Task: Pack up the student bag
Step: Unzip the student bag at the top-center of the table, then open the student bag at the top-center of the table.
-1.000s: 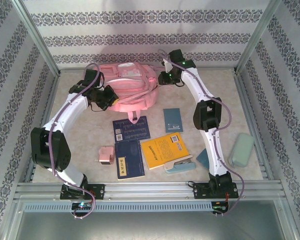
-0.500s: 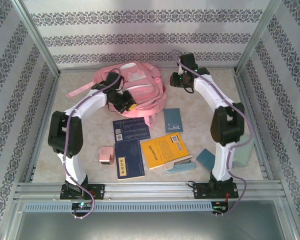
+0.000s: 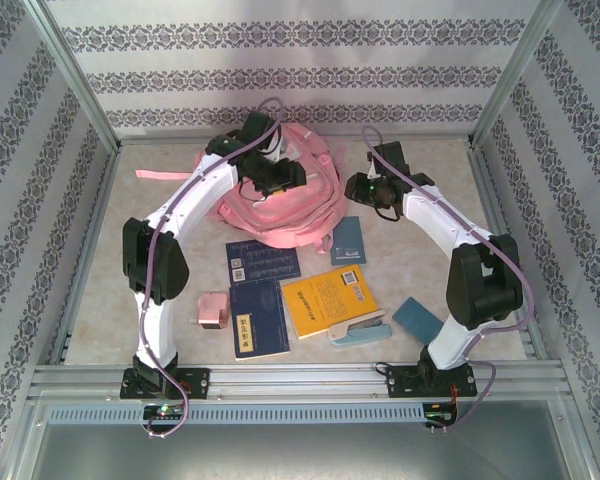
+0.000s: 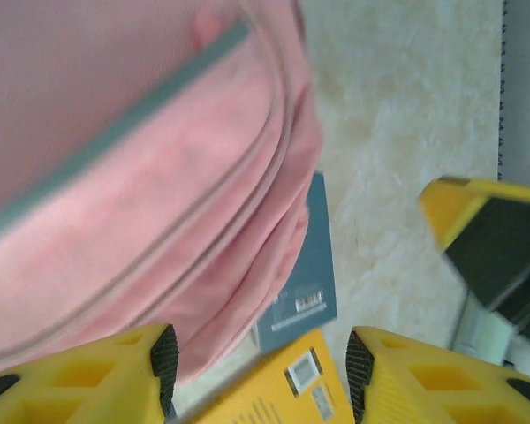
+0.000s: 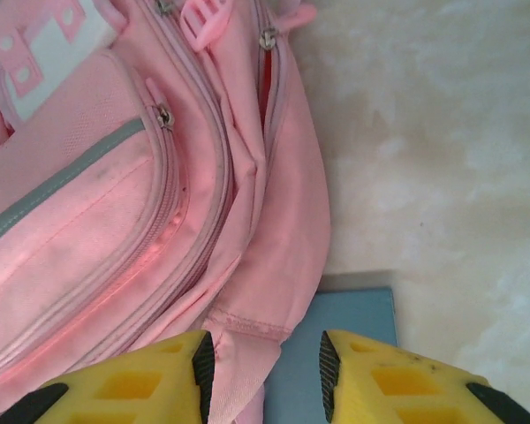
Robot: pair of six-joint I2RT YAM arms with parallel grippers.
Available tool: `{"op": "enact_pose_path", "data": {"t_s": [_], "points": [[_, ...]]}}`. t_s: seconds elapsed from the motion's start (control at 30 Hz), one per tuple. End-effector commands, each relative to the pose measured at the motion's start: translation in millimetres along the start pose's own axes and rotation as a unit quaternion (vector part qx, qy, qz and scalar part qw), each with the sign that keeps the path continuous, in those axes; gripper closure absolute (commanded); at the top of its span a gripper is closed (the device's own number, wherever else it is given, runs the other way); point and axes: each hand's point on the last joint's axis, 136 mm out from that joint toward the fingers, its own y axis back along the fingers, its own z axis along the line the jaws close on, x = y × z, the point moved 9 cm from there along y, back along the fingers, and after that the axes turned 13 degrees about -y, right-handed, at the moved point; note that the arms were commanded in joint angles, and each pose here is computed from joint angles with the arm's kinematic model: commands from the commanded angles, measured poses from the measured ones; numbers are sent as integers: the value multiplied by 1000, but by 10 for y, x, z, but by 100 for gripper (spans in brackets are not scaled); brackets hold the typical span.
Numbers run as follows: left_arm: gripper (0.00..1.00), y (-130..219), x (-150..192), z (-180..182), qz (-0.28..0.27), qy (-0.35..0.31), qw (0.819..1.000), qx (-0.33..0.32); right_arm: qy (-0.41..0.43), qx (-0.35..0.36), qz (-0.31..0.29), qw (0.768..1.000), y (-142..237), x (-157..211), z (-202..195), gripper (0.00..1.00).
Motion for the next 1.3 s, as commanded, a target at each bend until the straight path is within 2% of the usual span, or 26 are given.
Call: {"op": "enact_pose_path", "data": {"t_s": [0.0,0.1,0.23,0.33,0.47,0.57,0.73,0.87,1.03,1.27], "points": [[45,-109,24,116,34,-65,995,-71,-3,-53,-1,999,80,70,111,60],[44,-136,29,67,40,-85,993,-73,-20,-96,23,995,22,153,152,57],[38,-191,109,-26,65,-157,982,-85,-33,-106,35,993,-34,226,189,57],[32,-253,143,-34,76,-203,968,-125,-30,-103,34,994,-51,225,175,57],[29,-384,11,157,65,-215,956,-186,-19,-105,43,993,-80,240,197,57],[15,-478,-128,246,56,-208,960,-179,-3,-106,53,993,-85,282,238,56],[13,-644,-248,397,60,-193,970,-137,12,-104,63,993,-66,353,246,55],[17,-801,-239,596,79,-149,983,-77,14,-102,65,993,-20,385,221,53],[25,-903,-189,617,82,-109,990,18,18,-100,69,992,-4,417,199,53],[53,-853,-138,567,74,-102,991,48,14,-95,82,992,-109,449,166,55]]}}
